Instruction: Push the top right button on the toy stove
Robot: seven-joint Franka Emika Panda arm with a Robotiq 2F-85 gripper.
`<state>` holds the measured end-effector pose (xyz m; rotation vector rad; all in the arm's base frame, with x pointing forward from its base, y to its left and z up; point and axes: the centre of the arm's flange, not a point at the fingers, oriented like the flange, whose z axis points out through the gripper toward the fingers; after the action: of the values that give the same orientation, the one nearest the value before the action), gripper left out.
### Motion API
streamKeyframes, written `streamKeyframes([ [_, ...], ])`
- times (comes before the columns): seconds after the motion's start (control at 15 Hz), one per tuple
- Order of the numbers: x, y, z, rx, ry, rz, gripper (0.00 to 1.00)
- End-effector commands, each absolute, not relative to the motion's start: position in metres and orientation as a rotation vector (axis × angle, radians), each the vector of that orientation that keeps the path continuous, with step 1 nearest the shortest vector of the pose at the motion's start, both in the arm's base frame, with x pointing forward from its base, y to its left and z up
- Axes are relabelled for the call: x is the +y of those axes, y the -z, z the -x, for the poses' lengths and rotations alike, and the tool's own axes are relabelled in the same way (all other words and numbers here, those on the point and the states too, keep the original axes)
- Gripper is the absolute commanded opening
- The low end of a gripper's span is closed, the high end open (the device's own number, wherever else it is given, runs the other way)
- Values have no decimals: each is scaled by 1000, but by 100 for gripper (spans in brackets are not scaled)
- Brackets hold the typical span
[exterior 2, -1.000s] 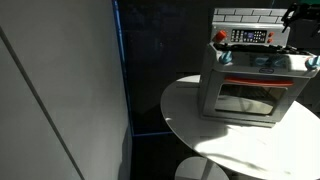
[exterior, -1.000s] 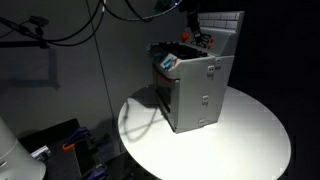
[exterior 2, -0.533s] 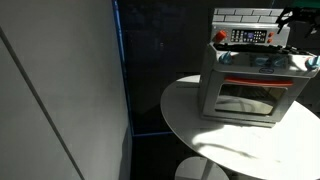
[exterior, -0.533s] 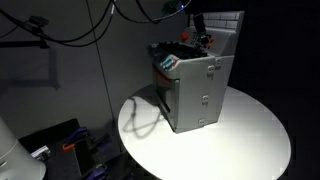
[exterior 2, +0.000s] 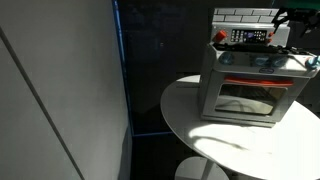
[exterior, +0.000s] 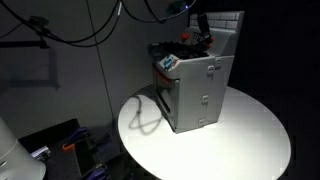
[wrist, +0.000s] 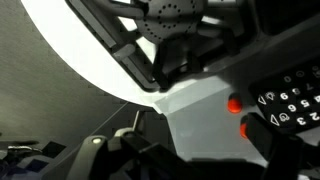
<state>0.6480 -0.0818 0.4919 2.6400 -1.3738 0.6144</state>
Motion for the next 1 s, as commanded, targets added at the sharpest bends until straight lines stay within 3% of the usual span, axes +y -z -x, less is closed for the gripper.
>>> streamKeyframes([
  [0.0,-81,-497,-664,-1402,-606,-2605,100],
  [0.93,-84,-491,-677,-1410,-601,-2591,100],
])
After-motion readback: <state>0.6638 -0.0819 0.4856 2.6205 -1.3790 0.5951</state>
